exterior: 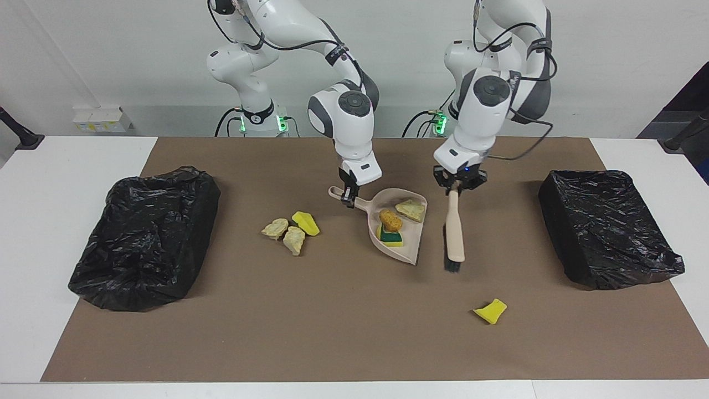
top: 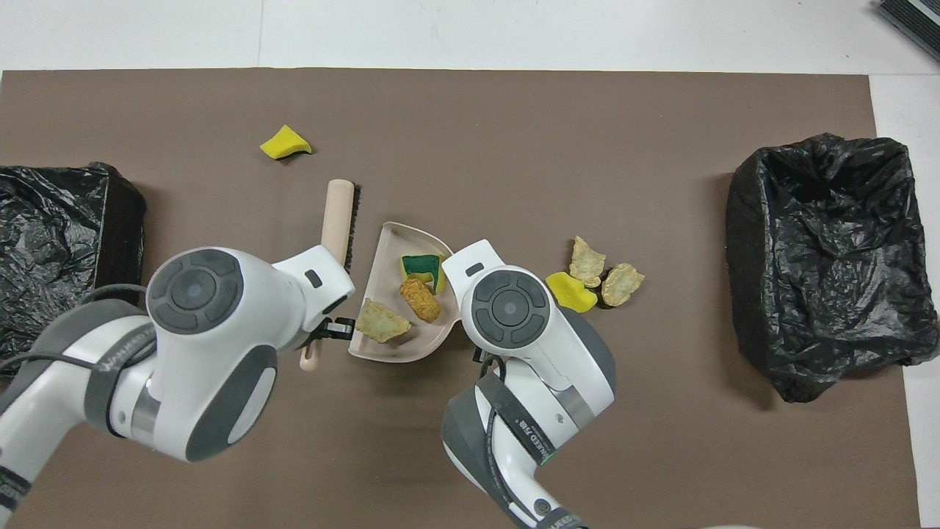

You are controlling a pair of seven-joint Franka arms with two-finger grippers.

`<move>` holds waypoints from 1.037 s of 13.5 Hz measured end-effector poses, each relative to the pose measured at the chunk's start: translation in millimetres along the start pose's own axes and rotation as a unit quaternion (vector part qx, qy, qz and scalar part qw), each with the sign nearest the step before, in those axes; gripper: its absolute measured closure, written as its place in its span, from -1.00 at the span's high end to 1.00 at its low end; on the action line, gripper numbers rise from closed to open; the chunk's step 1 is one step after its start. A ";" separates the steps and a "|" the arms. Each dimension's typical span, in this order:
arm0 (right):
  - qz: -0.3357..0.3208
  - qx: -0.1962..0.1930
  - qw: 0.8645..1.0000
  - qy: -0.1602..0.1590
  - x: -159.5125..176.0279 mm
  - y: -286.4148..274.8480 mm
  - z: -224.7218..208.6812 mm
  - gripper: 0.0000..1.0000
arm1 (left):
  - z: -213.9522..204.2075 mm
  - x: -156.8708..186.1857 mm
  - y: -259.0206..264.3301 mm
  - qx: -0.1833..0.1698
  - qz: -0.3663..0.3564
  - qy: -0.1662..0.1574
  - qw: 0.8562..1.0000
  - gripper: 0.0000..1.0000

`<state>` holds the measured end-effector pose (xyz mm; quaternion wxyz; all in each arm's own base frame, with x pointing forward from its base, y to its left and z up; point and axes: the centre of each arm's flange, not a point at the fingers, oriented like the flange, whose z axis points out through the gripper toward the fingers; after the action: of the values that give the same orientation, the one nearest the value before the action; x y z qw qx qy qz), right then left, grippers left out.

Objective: Sweep and dump trash in bin
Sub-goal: 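Sweep the sponge pieces into the dustpan with the left gripper's brush, then move the brush with the left gripper to the far yellow sponge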

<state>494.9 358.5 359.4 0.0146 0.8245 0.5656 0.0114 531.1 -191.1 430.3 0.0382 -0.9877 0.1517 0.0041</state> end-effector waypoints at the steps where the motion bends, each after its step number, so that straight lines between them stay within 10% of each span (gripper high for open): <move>1: 0.013 0.000 1.000 0.000 1.1 -1.7 -0.1 -0.35 | 2.7 14.3 -19.8 0.007 0.017 0.002 1.000 -0.45; 14: 0.025 0.000 1.000 0.000 4.7 -7.3 -0.3 -0.35 | 63.7 105.5 -166.1 0.144 0.234 -0.052 0.960 -0.45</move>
<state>489.8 365.5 359.4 0.0141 0.8382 0.5450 0.0120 681.9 -59.9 377.1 0.1853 -0.9073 0.3750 0.0420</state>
